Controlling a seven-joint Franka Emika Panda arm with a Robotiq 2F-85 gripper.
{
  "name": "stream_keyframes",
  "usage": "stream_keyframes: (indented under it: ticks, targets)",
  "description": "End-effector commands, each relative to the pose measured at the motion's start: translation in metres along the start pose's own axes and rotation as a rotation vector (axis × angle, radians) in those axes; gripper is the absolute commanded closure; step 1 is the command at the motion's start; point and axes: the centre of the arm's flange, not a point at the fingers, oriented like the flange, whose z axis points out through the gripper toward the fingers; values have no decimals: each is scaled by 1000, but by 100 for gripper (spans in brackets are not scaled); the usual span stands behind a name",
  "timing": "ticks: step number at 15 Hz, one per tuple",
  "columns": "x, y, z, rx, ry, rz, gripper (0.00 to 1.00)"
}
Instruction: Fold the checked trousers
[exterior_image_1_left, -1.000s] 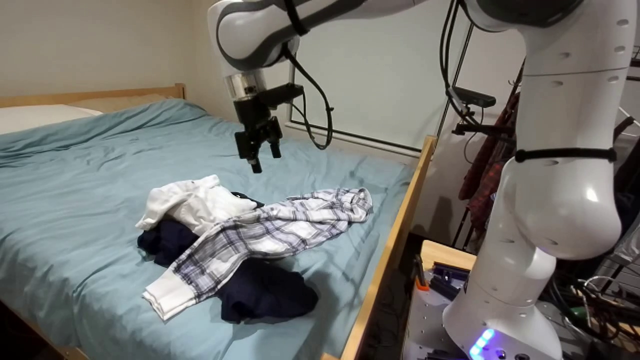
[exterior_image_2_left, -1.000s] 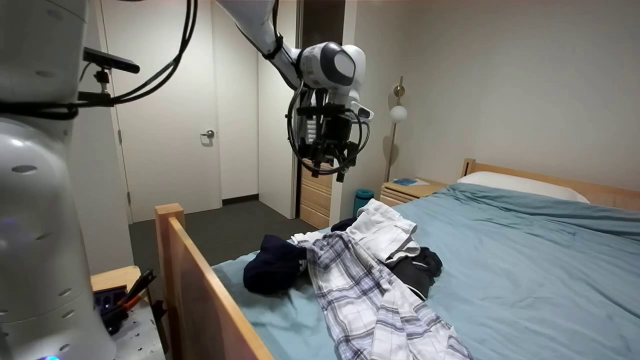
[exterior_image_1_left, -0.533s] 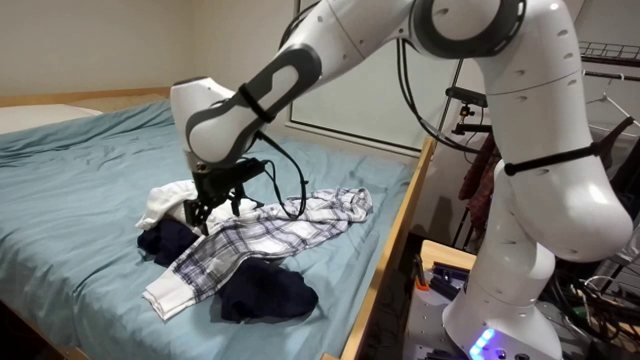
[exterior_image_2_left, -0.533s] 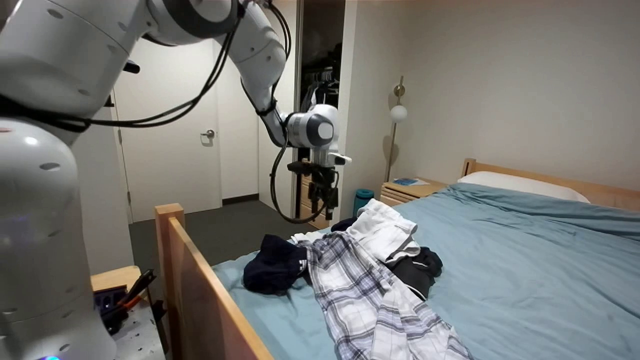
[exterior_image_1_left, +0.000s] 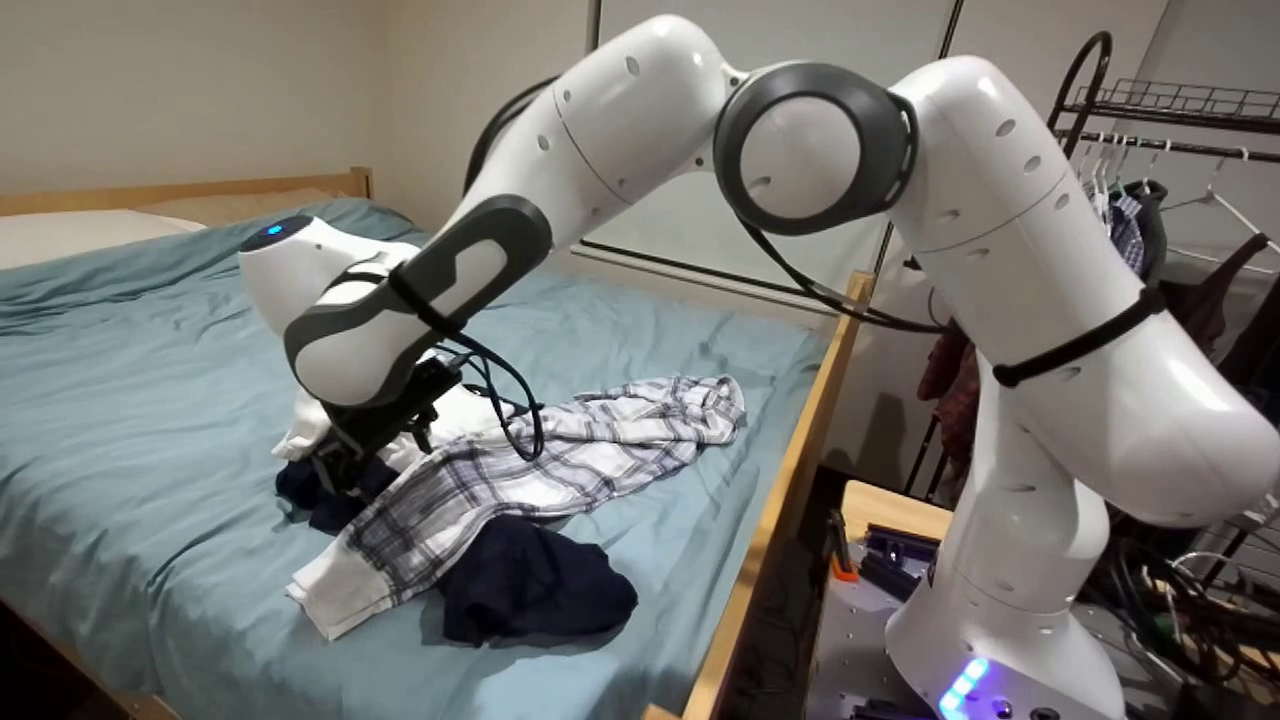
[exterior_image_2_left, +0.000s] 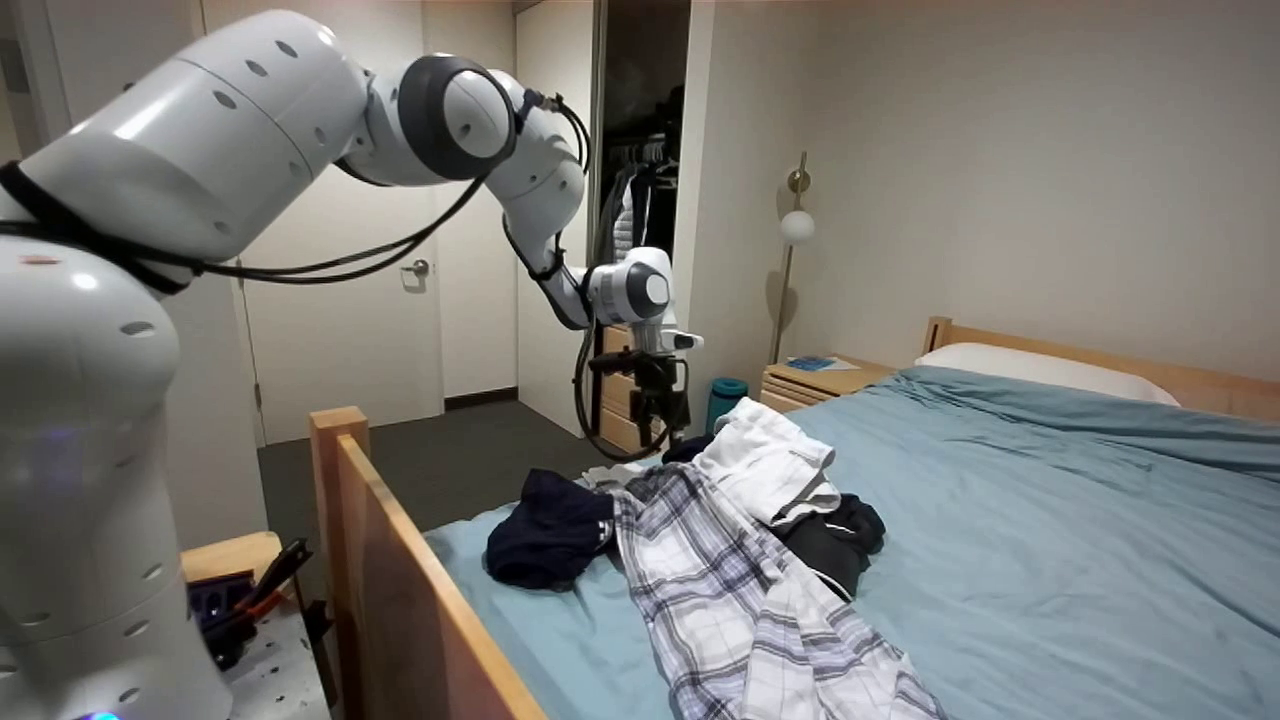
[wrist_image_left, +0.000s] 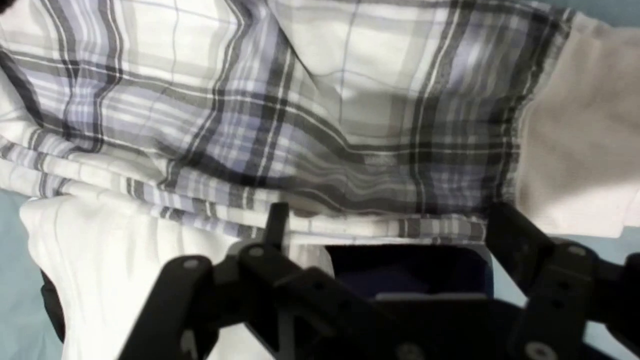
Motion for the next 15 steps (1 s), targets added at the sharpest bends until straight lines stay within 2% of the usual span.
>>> stream_keyframes:
  ticks: [1,3,5,8,10,13,15]
  targets:
    - [1,0,0,-1,1,0,0]
    - [5,-7,-1,12,13,24,0]
    - [3,-30,-3,-3,7,67,0]
    - [-2,-61,-20,-62,20,179,0]
    - [4,-79,-25,-94,-17,229,0]
    - [8,-88,-19,-158,-96,231,0]
    - [22,-87,-1,-164,-93,184,0]
